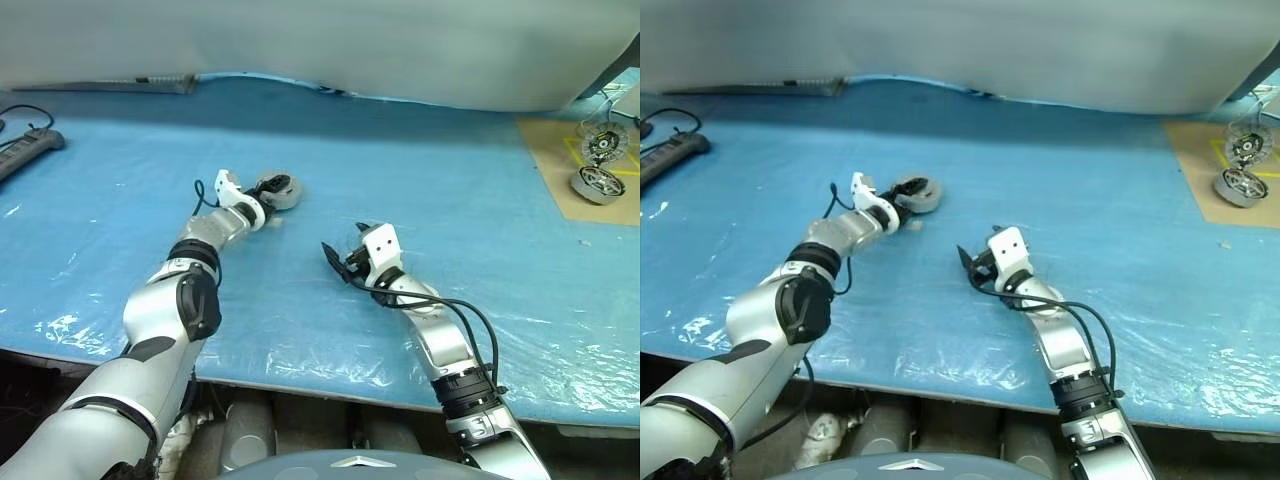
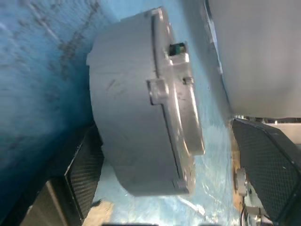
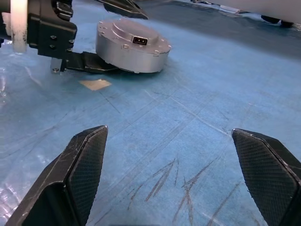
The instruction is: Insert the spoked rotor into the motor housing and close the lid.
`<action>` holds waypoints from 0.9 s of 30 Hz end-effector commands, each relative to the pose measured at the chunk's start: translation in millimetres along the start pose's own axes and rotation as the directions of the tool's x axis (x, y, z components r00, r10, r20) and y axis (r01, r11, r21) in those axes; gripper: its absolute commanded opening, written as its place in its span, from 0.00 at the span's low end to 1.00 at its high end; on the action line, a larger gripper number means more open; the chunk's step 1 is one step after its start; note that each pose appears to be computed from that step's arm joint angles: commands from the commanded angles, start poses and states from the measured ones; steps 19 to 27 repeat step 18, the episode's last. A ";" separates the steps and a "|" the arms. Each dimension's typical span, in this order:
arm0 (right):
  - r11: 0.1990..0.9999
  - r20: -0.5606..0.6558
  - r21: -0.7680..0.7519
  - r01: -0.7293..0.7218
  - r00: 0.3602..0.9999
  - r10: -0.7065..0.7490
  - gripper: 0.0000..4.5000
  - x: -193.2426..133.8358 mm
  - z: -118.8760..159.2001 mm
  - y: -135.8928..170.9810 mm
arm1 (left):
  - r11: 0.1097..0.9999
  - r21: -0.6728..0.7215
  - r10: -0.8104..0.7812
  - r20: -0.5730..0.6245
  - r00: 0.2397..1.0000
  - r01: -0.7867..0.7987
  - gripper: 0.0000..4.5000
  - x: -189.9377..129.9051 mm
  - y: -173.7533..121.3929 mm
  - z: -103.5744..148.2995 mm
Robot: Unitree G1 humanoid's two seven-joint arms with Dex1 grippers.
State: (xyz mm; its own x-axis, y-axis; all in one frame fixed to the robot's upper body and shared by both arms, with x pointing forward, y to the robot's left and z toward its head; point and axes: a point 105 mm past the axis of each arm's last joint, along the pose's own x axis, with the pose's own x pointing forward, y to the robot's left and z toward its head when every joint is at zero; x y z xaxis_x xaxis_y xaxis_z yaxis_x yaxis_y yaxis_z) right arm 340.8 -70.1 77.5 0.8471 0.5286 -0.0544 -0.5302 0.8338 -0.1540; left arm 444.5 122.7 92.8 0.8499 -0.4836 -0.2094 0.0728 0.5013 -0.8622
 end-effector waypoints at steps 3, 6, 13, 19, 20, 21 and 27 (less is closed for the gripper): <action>0.999 0.049 0.044 0.004 0.999 -0.006 1.00 -6.5 13.3 -3.9 | 0.945 0.319 0.116 -0.115 0.987 -0.074 1.00 -38.9 54.0 -16.3; 0.996 0.065 0.075 0.042 0.997 -0.047 1.00 -11.7 16.7 -12.8 | 0.775 0.632 0.112 -0.107 0.988 -0.019 1.00 -56.2 54.7 -21.8; 0.982 0.077 0.114 0.152 0.984 -0.161 1.00 -38.0 12.6 -34.0 | 0.425 0.905 -0.111 0.094 0.989 -0.038 1.00 -76.9 18.2 -26.1; 0.966 0.077 0.127 0.226 0.969 -0.236 1.00 -55.0 6.3 -41.7 | 0.332 0.939 -0.164 0.146 0.975 -0.085 1.00 -81.5 12.9 -34.9; 0.966 0.077 0.127 0.226 0.969 -0.236 1.00 -55.0 6.3 -41.7 | 0.332 0.939 -0.164 0.146 0.975 -0.085 1.00 -81.5 12.9 -34.9; 0.966 0.077 0.127 0.226 0.969 -0.236 1.00 -55.0 6.3 -41.7 | 0.332 0.939 -0.164 0.146 0.975 -0.085 1.00 -81.5 12.9 -34.9; 0.966 0.077 0.127 0.226 0.969 -0.236 1.00 -55.0 6.3 -41.7 | 0.332 0.939 -0.164 0.146 0.975 -0.085 1.00 -81.5 12.9 -34.9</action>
